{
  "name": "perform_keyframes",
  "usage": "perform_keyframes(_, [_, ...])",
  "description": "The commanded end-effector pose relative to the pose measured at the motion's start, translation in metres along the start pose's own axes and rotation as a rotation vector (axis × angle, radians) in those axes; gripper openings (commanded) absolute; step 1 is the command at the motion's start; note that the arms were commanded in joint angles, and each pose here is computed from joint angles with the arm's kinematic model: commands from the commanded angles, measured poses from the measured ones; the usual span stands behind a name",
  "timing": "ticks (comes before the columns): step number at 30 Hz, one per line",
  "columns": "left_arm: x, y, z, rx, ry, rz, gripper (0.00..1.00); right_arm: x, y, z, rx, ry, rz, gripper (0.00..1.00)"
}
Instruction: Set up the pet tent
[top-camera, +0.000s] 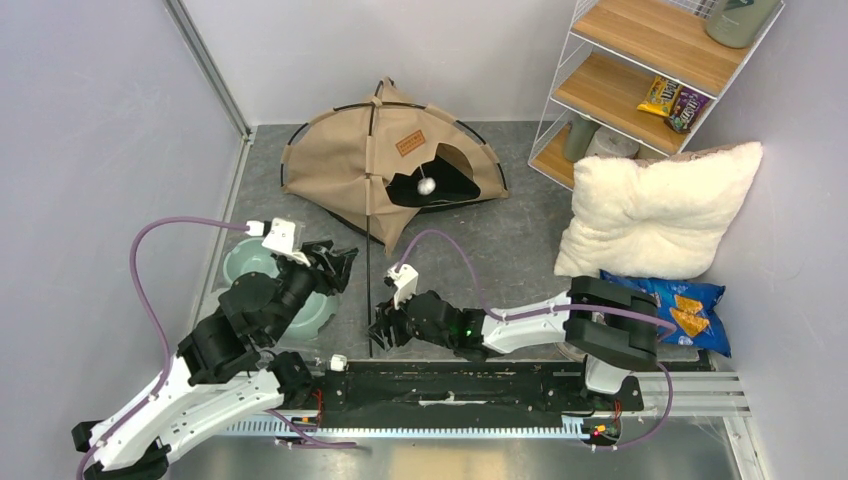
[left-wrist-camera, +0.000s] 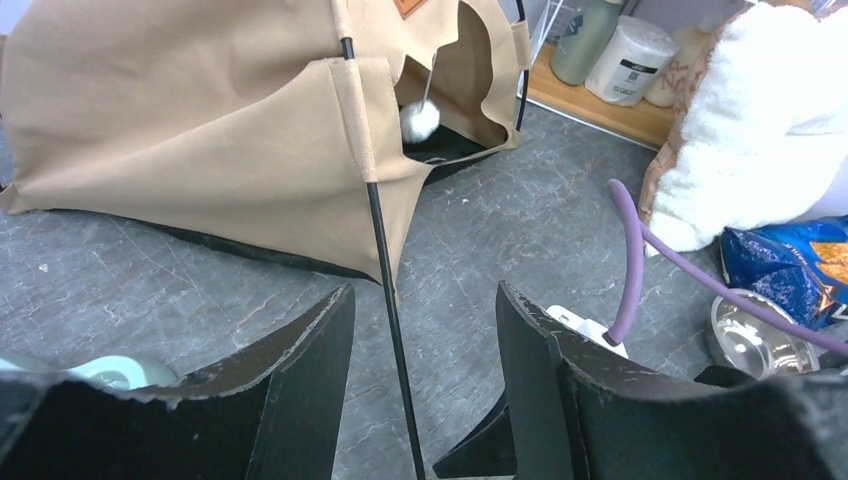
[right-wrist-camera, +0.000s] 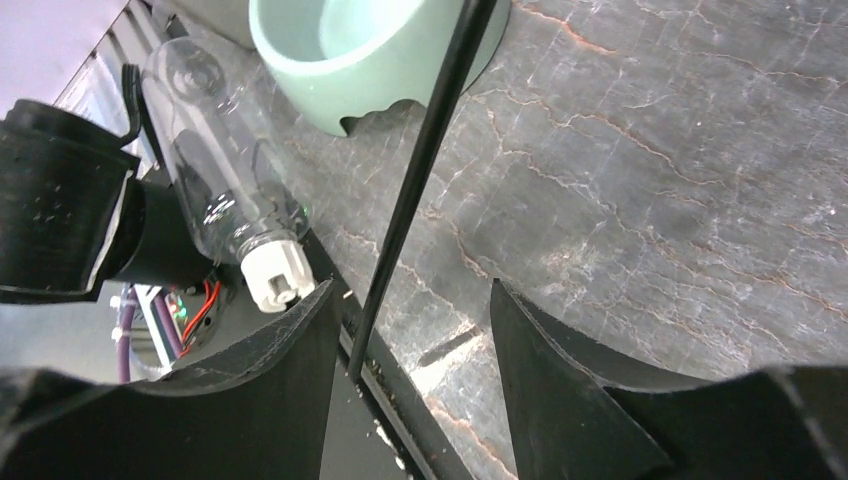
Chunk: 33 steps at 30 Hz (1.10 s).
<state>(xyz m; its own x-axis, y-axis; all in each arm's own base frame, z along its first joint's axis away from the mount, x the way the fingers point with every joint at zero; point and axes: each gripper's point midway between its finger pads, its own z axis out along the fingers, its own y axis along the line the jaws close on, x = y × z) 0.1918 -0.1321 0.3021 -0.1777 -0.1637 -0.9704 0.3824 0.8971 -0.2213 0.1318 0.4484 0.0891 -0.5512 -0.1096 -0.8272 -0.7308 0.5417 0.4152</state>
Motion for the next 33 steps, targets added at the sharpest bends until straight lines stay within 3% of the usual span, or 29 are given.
perform_keyframes(1, [-0.011,0.003,-0.001,-0.020,-0.054,-0.047,0.61,-0.028,0.007,0.015,0.019,-0.147,0.048,0.62])
perform_keyframes(6, [-0.008,0.001,0.002,-0.019,-0.044,-0.034,0.61,-0.024,0.012,0.029,0.017,-0.136,0.069,0.51])
perform_keyframes(12, [-0.006,0.003,0.002,-0.022,-0.045,-0.038,0.61,-0.027,0.020,0.020,0.012,-0.093,0.093,0.02])
perform_keyframes(24, [0.025,0.031,0.006,-0.171,-0.053,-0.130,0.61,-0.111,0.029,-0.020,0.056,-0.082,0.251,0.00])
perform_keyframes(33, [0.065,0.050,0.021,-0.266,-0.103,-0.187,0.61,-0.176,0.014,-0.039,-0.026,-0.081,0.487,0.00])
